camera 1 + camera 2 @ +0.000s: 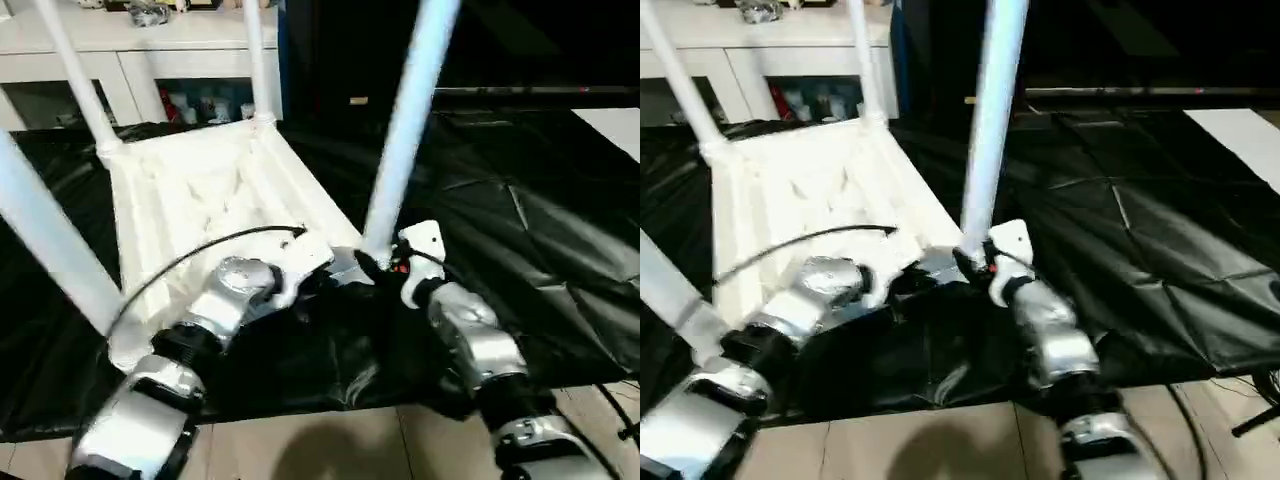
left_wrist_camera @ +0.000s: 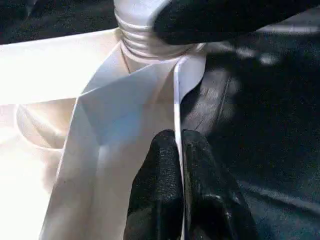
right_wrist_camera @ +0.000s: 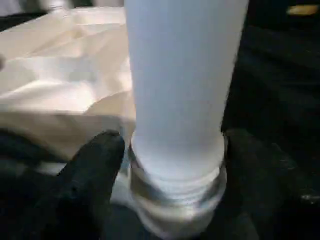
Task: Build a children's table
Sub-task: Rotate leg to tighten
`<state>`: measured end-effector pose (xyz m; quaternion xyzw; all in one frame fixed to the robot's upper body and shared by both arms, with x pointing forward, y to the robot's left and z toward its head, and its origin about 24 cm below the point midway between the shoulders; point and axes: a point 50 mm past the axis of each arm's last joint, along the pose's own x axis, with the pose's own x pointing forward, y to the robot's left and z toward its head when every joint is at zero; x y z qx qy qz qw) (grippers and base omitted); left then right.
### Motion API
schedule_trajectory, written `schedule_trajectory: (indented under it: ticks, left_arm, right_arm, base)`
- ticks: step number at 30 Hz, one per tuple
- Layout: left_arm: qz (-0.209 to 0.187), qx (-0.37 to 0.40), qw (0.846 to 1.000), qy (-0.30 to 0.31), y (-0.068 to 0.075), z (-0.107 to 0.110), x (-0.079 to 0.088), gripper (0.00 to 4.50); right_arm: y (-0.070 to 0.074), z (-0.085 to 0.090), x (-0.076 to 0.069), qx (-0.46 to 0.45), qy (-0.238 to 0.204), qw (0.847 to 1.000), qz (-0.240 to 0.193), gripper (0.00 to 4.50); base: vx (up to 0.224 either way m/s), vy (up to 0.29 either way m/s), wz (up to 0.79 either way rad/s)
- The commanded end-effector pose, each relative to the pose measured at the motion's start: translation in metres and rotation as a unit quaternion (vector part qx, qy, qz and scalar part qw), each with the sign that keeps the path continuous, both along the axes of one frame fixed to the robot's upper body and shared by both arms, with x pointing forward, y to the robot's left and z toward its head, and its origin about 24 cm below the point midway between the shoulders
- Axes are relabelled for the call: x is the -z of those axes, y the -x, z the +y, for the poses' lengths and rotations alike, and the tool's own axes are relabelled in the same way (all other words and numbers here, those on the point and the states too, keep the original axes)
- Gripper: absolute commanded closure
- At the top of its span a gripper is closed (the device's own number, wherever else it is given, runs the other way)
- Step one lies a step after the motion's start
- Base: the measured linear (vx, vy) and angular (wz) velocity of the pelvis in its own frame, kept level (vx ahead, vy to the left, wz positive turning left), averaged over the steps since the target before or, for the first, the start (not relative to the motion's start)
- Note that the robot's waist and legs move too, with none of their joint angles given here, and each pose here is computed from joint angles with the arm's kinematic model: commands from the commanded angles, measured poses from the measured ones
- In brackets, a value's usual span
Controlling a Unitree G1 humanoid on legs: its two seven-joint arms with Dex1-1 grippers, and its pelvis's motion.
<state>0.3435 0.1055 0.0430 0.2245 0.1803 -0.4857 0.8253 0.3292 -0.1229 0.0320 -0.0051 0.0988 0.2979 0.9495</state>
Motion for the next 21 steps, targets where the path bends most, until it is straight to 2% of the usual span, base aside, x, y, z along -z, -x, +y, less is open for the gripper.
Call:
schedule_trajectory:
  ticks: [1, 3, 7, 14, 21]
  left_arm:
    - [0.003, 0.012, 1.0, 0.021, 0.004, 0.012, 0.001, 4.5]
    - [0.024, 0.056, 0.997, 0.043, 0.01, 0.02, -0.002, 4.5]
    - [0.034, 0.106, 0.992, 0.055, 0.018, 0.024, -0.006, 4.5]
    - [0.064, 0.177, 0.978, 0.092, 0.032, 0.02, -0.013, 4.5]
    - [0.068, 0.185, 0.976, 0.091, 0.033, 0.017, -0.011, 4.5]
  right_arm:
    - [0.0, -0.006, -0.011, -0.059, 0.016, 0.998, -0.013, 0.81]
    - [0.012, -0.02, -0.019, -0.16, 0.035, 0.986, -0.012, 0.81]
    - [0.021, -0.028, -0.021, -0.221, 0.047, 0.974, 0.003, 0.81]
    - [0.025, -0.029, -0.022, -0.256, 0.066, 0.964, 0.005, 0.81]
    - [0.026, -0.022, -0.022, -0.274, 0.066, 0.959, 0.002, 0.81]
  base:
    - [0.0, 0.0, 0.0]
    - [0.0, 0.0, 0.0]
    - [0.0, 0.0, 0.0]
    - [0.0, 0.0, 0.0]
    - [0.0, 0.0, 0.0]
